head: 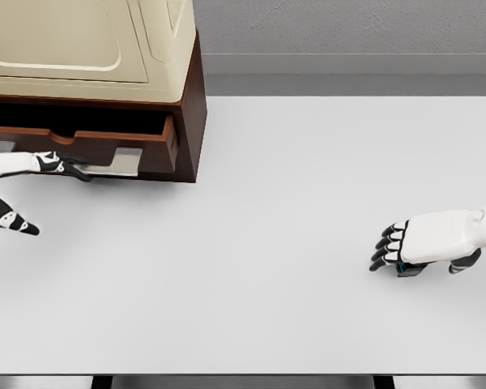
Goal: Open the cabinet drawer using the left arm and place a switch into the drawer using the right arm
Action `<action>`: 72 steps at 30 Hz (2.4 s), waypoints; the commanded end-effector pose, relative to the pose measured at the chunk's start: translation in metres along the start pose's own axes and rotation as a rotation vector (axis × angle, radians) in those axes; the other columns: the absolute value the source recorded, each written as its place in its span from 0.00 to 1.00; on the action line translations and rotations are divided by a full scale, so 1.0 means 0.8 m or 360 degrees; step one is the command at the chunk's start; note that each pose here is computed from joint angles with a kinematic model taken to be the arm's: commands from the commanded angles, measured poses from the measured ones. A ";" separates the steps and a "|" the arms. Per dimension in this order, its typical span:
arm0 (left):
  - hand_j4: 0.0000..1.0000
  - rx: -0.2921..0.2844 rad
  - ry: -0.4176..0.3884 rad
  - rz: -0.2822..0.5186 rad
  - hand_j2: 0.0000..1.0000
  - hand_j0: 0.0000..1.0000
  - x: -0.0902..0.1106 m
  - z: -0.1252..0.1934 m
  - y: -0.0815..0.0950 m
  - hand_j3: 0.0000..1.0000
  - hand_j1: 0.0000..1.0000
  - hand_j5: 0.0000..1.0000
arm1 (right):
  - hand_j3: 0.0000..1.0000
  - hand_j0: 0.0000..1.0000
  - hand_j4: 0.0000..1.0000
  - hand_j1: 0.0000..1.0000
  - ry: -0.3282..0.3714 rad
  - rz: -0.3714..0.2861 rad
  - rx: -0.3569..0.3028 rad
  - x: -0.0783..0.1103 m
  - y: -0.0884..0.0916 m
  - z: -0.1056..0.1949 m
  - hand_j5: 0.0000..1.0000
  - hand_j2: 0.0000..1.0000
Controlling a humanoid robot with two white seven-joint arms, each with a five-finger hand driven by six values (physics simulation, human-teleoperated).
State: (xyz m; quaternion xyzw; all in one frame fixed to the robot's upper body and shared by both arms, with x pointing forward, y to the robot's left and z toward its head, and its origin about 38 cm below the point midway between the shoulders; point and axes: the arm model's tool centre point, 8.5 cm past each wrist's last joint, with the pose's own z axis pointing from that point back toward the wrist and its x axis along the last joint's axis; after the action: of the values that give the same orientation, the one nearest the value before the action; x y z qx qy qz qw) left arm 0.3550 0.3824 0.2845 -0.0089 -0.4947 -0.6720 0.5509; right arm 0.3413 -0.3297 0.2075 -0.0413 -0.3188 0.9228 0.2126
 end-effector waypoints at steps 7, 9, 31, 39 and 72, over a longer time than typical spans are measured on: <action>0.89 -0.0033 0.0018 -0.0053 0.89 0.89 -0.007 0.016 -0.011 0.89 0.89 0.89 | 0.97 0.97 0.97 0.97 0.0000 -0.0008 -0.0002 0.000 0.001 0.000 0.97 0.97; 0.89 -0.0051 0.0025 -0.0048 0.89 0.89 -0.008 0.020 -0.014 0.89 0.89 0.89 | 0.97 0.97 0.97 0.97 0.0002 -0.0007 -0.0003 0.000 0.000 0.001 0.97 0.97; 0.89 -0.0052 -0.0029 -0.0034 0.89 0.89 -0.004 0.030 -0.013 0.89 0.89 0.89 | 0.96 0.96 0.96 0.96 0.0007 -0.0008 -0.0003 -0.001 0.001 0.002 0.96 0.96; 0.90 -0.0038 -0.0026 -0.0034 0.90 0.90 -0.004 0.033 -0.010 0.90 0.90 0.90 | 0.95 0.95 0.95 0.95 0.0007 -0.0011 -0.0001 -0.001 0.002 0.003 0.95 0.95; 0.91 0.0328 -0.0177 0.0018 0.91 0.91 0.038 0.099 0.061 0.91 0.91 0.91 | 0.74 0.74 0.74 0.74 0.0007 -0.0011 -0.0001 -0.001 0.002 0.002 0.74 0.74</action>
State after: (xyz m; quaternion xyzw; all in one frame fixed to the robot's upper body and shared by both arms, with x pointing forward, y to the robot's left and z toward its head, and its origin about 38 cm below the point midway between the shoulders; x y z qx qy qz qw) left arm 0.3381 0.4151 0.3558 0.0050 -0.5693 -0.6307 0.5272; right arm 0.3407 -0.3320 0.2080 -0.0426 -0.3175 0.9226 0.2149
